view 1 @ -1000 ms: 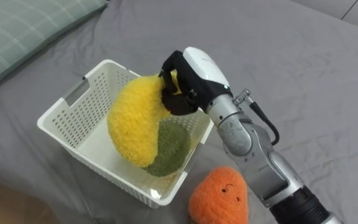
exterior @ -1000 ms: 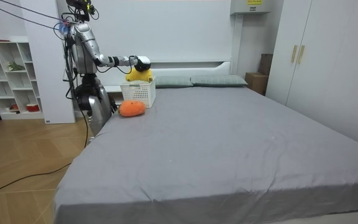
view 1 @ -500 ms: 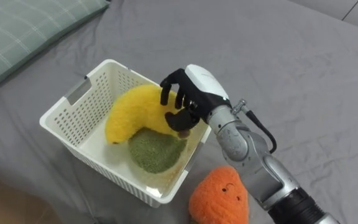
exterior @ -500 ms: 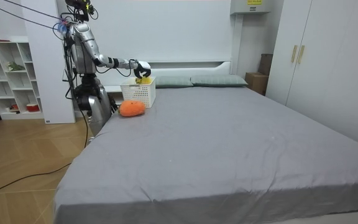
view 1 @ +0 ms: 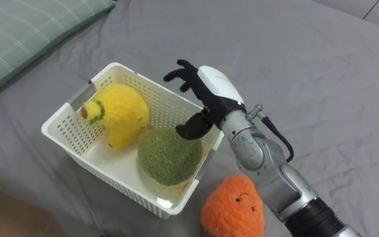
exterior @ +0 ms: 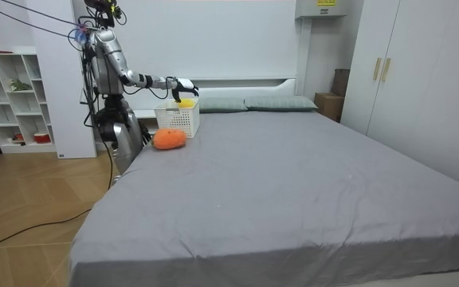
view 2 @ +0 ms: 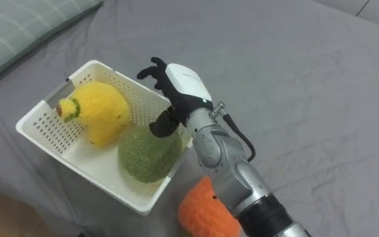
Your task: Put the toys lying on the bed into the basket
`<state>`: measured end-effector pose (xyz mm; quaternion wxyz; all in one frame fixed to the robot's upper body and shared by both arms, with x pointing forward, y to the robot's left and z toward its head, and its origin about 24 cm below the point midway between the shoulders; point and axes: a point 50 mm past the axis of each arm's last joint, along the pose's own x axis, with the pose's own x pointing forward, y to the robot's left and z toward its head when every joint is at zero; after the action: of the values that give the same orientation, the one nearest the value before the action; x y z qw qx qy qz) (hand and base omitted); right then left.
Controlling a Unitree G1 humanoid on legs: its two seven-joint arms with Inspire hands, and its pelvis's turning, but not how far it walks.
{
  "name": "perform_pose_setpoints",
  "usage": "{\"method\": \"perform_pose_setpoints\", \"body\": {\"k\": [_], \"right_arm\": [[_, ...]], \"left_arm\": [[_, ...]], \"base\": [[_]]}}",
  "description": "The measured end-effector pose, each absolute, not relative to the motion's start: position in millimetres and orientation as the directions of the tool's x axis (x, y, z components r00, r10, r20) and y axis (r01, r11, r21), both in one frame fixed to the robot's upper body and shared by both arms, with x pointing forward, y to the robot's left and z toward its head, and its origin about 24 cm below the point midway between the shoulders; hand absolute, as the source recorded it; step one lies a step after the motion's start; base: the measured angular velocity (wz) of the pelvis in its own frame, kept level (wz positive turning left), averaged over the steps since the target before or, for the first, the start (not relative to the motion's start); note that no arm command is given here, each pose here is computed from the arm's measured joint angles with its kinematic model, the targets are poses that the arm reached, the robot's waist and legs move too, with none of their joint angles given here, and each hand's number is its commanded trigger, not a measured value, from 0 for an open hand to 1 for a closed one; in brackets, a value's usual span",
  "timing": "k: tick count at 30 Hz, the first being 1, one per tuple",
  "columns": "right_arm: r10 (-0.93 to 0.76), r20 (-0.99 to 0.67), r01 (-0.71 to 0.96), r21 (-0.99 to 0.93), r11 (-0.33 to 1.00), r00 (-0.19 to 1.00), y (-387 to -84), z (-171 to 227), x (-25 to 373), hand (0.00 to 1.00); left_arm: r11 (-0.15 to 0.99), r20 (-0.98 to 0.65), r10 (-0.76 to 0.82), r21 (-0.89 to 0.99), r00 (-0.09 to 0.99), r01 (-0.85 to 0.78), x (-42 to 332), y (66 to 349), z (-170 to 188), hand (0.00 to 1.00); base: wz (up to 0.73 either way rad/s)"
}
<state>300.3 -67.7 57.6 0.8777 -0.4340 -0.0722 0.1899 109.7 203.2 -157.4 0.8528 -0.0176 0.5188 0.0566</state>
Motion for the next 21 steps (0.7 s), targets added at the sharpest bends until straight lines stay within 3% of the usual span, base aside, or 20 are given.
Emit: {"method": "perform_pose_setpoints", "body": {"k": [13,21], "right_arm": [[0.393,-0.029,-0.263,-0.787,0.558,0.919,-70,56,301,0.00],[0.308,-0.056,-0.249,-0.731,0.635,0.950,-93,48,310,0.00]], "left_arm": [[0.994,-0.879,0.068,0.020,0.471,-0.106,111,200,-156,0.00],[0.992,-0.883,0.066,0.007,0.464,-0.128,108,197,-158,0.00]], "base": [[0.00],[0.00]]}}
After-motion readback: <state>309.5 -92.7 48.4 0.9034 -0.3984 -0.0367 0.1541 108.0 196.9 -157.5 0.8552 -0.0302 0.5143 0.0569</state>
